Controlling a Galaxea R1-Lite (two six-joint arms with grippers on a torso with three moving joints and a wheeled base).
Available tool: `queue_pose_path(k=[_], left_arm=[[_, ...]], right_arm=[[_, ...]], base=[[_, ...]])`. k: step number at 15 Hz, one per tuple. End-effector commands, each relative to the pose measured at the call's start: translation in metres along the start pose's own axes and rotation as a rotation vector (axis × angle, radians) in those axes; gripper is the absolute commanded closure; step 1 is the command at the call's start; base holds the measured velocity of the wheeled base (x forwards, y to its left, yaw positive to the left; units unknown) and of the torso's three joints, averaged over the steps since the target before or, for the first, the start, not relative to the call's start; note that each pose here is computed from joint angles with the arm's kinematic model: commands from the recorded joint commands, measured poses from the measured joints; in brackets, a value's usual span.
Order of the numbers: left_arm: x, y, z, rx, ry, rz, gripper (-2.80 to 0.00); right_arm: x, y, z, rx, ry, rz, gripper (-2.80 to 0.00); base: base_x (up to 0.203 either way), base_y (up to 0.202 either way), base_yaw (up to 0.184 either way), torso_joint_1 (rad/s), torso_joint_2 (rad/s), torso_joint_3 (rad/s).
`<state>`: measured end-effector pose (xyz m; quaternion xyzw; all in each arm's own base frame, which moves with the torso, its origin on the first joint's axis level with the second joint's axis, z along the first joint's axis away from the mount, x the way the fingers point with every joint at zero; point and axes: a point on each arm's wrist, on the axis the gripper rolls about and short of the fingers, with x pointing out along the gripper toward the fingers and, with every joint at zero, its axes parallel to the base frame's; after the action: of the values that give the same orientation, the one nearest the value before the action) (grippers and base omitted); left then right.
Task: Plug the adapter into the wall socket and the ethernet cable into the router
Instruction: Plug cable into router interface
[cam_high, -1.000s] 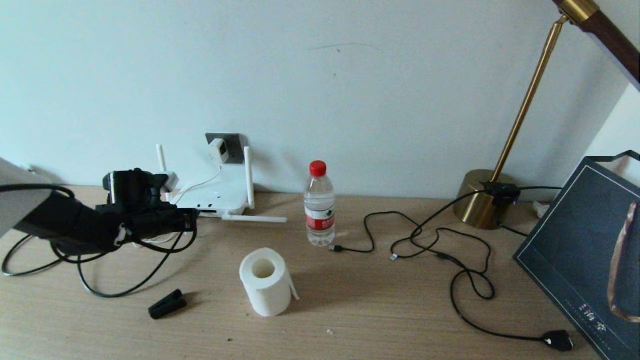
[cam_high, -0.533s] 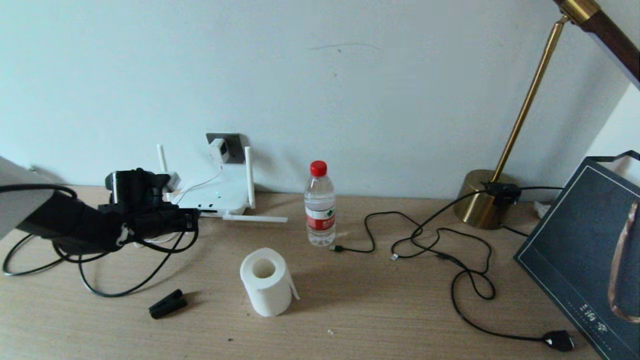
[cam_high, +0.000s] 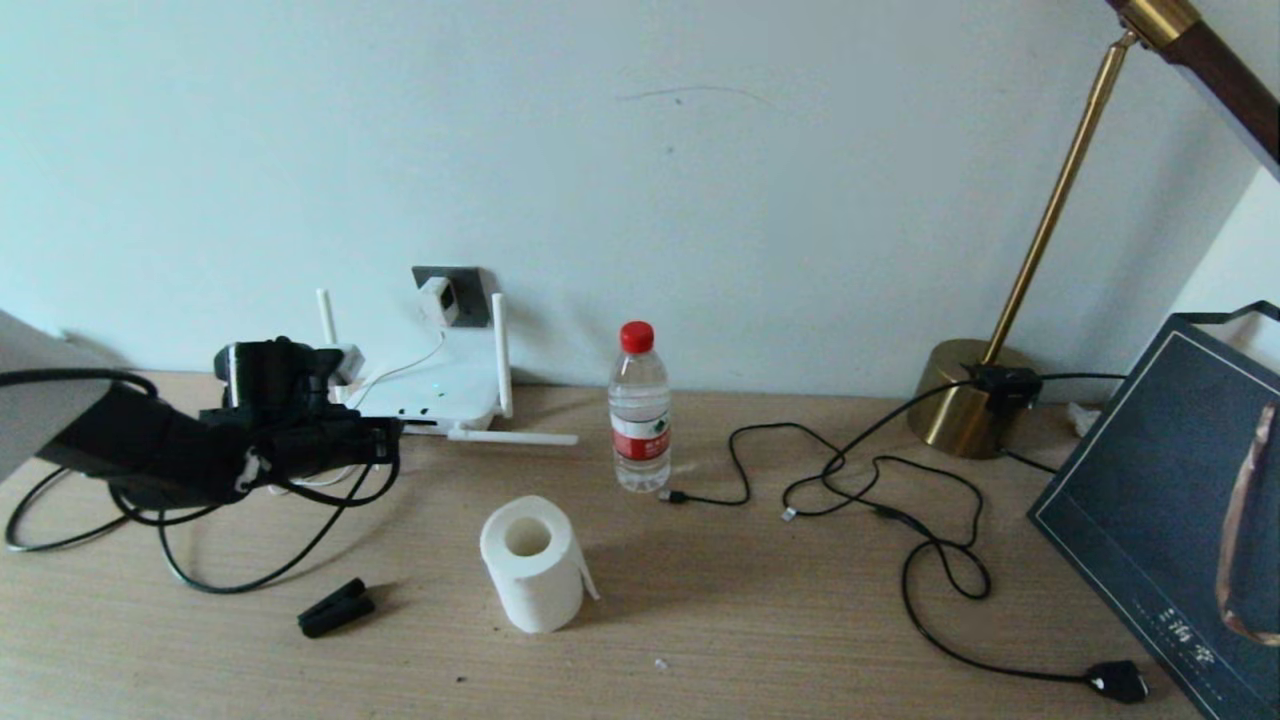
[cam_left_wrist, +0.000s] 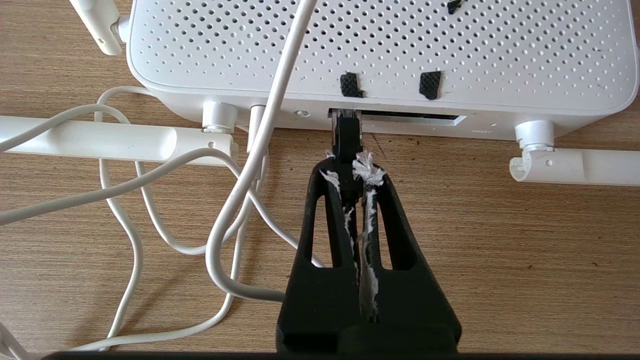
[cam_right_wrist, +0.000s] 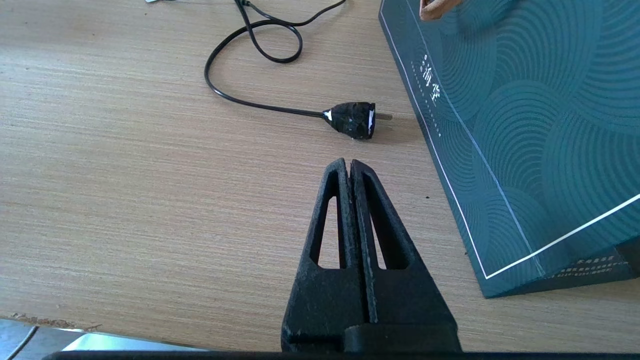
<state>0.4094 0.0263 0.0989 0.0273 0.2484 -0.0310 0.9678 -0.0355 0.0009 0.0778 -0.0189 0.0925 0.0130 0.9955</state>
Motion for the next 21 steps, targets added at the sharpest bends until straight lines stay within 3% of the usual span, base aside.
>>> queue_pose_path(k=[1,21], left_arm=[[0.0001,0.0002,-0.0001,0.002,-0.001,-0.001,0.00],[-0.0062,-0.0011,0.0063,0.014,-0.016,-0.002,0.00]], right_arm=[[0.0001,0.0000,-0.0002,0.000,0.003,0.001,0.00],[0.0001,0.0000,-0.0002,0.000,0.003,0.001,0.00]], base=[[0.000,0.000,0.000,0.000,0.00,0.000],[0.000,0.000,0.000,0.000,0.00,0.000]])
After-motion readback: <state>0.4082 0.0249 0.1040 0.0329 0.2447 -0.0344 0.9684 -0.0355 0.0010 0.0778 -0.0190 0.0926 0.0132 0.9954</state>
